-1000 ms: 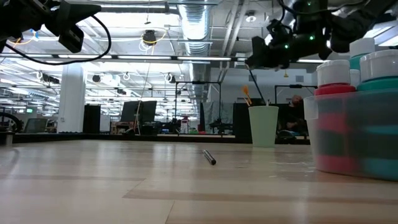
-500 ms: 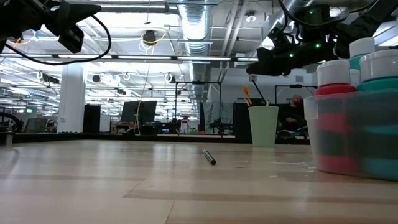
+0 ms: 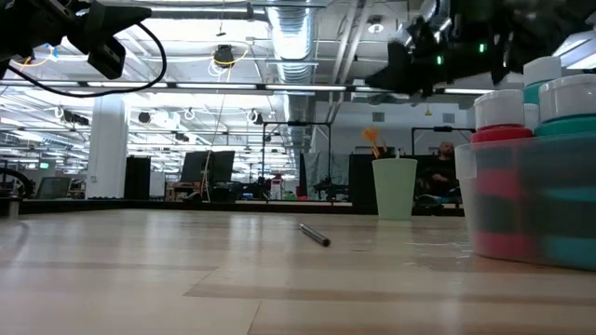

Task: Pick & Place Paint Supplies
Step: Put the black paint brush into the green cup

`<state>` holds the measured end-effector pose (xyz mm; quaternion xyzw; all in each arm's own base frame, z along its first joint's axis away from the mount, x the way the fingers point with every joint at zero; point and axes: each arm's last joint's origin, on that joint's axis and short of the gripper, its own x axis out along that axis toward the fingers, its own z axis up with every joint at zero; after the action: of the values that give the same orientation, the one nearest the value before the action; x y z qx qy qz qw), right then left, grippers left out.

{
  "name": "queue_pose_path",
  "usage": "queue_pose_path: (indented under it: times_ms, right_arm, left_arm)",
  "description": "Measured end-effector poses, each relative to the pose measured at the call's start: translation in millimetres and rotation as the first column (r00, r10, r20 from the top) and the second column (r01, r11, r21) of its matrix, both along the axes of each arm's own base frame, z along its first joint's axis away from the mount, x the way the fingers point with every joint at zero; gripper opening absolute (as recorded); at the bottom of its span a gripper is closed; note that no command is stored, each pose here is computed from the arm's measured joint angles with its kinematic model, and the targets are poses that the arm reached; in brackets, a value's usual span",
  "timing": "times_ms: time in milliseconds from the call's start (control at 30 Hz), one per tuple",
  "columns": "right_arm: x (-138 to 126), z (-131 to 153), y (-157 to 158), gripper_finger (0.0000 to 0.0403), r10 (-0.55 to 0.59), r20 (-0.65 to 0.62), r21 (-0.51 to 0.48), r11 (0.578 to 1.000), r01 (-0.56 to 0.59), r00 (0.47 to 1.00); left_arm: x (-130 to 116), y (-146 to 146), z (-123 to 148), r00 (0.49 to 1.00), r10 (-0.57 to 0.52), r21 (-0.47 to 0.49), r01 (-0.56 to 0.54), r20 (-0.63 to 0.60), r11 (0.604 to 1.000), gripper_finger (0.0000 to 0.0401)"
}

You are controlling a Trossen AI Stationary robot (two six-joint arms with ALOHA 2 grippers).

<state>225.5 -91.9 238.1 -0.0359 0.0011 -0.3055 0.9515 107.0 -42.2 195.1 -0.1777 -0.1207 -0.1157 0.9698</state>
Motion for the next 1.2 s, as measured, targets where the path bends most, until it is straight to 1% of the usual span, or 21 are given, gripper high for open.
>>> queue_pose_path:
  times_ms: [67,133,233,300,367,467,533,600,700,767,867,933,1000,1067,1133,1167,1200]
  right_arm:
    - [9,13,13,0.0130,0.059,-0.022,0.032,0.998,-0.058,0.998]
    - [21,23,28,0.0144,0.083,-0.117,0.086,0.994,-0.073,0.990]
    - [42,41,50,0.0156,0.067,-0.263,0.164,0.986,-0.024,0.963]
    - [56,58,66,0.0159,0.054,-0.300,0.243,0.970,0.021,0.952]
    - [70,72,81,0.0159,0.031,-0.326,0.333,0.939,0.084,0.945]
    - [93,83,102,0.0159,0.035,-0.375,0.458,0.876,0.152,0.926]
    - [110,86,116,0.0158,0.036,-0.398,0.518,0.834,0.192,0.917]
    - [127,85,130,0.0159,0.057,-0.437,0.556,0.802,0.220,0.898]
    - [156,75,152,0.0162,0.097,-0.494,0.583,0.774,0.247,0.864]
    - [173,63,165,0.0166,0.111,-0.536,0.589,0.760,0.276,0.837]
    - [193,43,180,0.0174,0.100,-0.583,0.607,0.713,0.351,0.806]
    - [204,26,185,0.0183,0.080,-0.617,0.618,0.666,0.419,0.783]
    - [213,9,186,0.0195,0.059,-0.650,0.630,0.600,0.494,0.758]
    - [219,-8,184,0.0210,0.075,-0.696,0.631,0.540,0.558,0.714]
    - [223,-24,181,0.0225,0.115,-0.739,0.621,0.497,0.606,0.663]
    - [224,-34,179,0.0232,0.131,-0.763,0.607,0.483,0.631,0.633]
    - [227,-43,177,0.0238,0.141,-0.775,0.599,0.473,0.646,0.616]
  left_arm:
    - [0,0,0,1.000,0.000,0.000,0.000,0.000,1.000,0.0132]
    - [0,0,0,1.000,0.000,0.000,0.000,0.000,1.000,0.0132]
    - [0,0,0,1.000,0.000,0.000,0.000,0.000,1.000,0.0132]
    - [0,0,0,1.000,0.000,0.000,0.000,0.000,1.000,0.0132]
    - [0,0,0,1.000,0.000,0.000,0.000,0.000,1.000,0.0132]
    - [0,0,0,1.000,0.000,0.000,0.000,0.000,1.000,0.0132]
    - [0,0,0,1.000,0.000,0.000,0.000,0.000,1.000,0.0132]
    - [0,0,0,1.000,0.000,0.000,0.000,0.000,1.000,0.0132]
    - [0,0,0,1.000,0.000,0.000,0.000,-0.001,1.000,0.0132]
    - [0,0,0,1.000,0.000,0.000,0.000,-0.001,1.000,0.0132]
    - [0,0,0,1.000,0.000,0.001,0.000,-0.001,1.000,0.0132]
    - [0,0,0,1.000,0.000,0.000,0.000,-0.001,1.000,0.0132]
    - [0,0,0,1.000,0.000,0.000,0.000,-0.001,1.000,0.0132]
    - [0,0,0,1.000,0.000,0.000,0.000,-0.001,1.000,0.0132]
    - [0,0,0,1.000,0.000,0.000,0.000,-0.001,1.000,0.0132]
    - [0,0,0,1.000,0.000,0.000,0.000,-0.001,1.000,0.0132]
    - [0,0,0,1.000,0.000,0.000,0.000,-0.001,1.000,0.0132]
